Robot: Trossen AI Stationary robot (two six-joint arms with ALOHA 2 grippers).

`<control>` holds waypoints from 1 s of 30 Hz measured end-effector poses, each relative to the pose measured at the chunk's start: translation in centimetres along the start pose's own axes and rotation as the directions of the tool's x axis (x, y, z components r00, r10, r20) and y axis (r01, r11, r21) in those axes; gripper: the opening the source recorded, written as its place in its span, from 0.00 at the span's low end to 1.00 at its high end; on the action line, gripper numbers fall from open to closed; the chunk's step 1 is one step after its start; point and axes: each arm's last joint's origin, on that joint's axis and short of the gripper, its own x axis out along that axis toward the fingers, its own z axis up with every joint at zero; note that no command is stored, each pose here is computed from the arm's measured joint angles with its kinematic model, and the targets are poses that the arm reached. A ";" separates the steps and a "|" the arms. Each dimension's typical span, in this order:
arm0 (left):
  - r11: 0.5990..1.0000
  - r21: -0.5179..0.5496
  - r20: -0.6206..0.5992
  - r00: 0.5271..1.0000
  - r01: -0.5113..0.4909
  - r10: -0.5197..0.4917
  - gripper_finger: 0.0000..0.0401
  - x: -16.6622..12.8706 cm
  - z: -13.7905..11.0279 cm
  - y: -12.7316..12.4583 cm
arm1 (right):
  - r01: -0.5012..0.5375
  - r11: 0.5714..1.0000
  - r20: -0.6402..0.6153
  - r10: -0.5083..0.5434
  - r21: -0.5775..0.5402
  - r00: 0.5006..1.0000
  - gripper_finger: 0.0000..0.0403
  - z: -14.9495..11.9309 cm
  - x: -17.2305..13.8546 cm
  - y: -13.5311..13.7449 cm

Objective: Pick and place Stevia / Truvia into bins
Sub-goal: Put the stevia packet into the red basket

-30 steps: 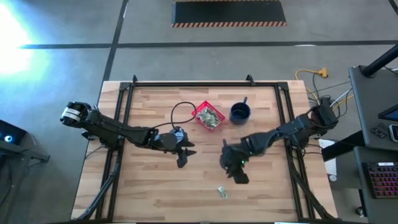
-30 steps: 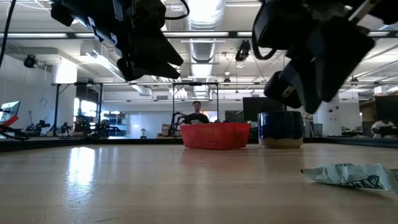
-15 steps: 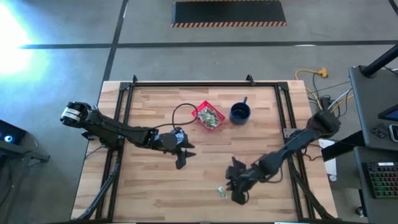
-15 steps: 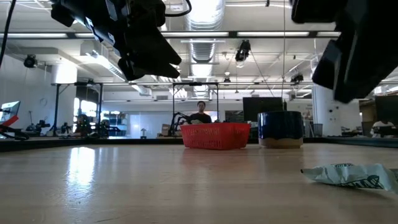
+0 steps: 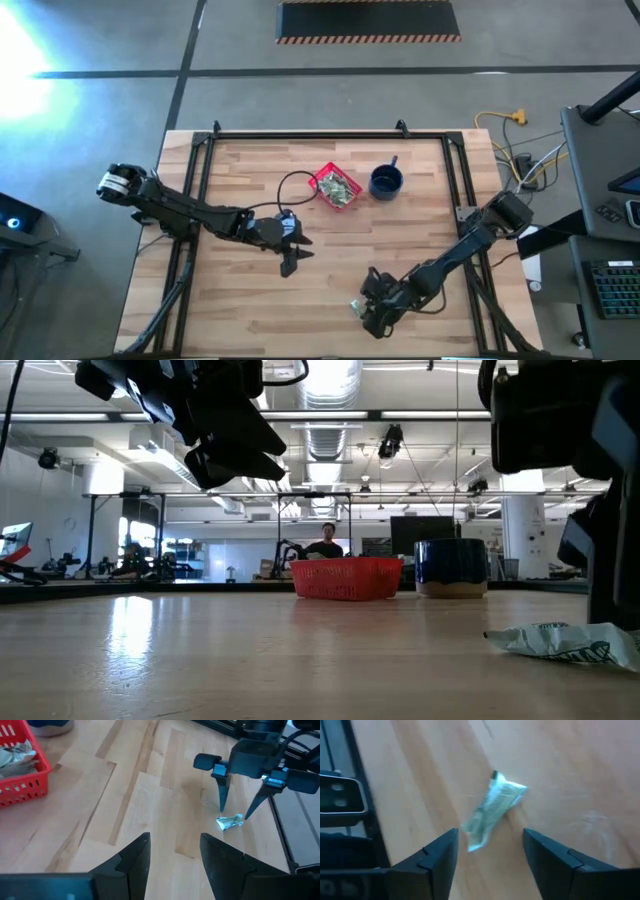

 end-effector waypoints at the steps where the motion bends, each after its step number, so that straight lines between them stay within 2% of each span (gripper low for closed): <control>1: 1.000 -0.005 -0.002 1.000 0.001 -0.001 0.39 0.0 0.0 -0.1 | 0.005 1.000 0.000 -0.005 -0.002 1.000 0.53 0.0 0.3 0.1; 9: 1.000 -0.017 -0.010 1.000 0.007 -0.007 0.39 0.0 -0.3 -0.3 | 0.019 0.995 0.027 -0.016 -0.100 0.999 0.54 0.3 2.1 1.6; 16: 1.000 -0.016 -0.017 1.000 0.004 -0.005 0.39 0.0 -0.5 -0.2 | 0.225 0.967 -0.040 -0.231 -0.123 0.972 0.49 0.4 3.8 2.7; 22: 1.000 -0.015 -0.019 1.000 0.003 -0.003 0.39 0.0 -0.6 -0.2 | 0.339 0.931 0.004 -0.341 -0.134 0.940 0.41 0.9 4.0 3.7; 26: 1.000 -0.009 -0.022 1.000 0.002 -0.002 0.39 0.0 -0.6 -0.2 | 0.448 0.887 0.023 -0.448 -0.114 0.894 0.35 1.2 3.6 3.2; 30: 1.000 -0.006 -0.023 1.000 0.001 -0.001 0.39 0.0 -0.7 -0.1 | 0.475 0.873 0.022 -0.476 -0.112 0.879 0.30 1.3 3.5 2.8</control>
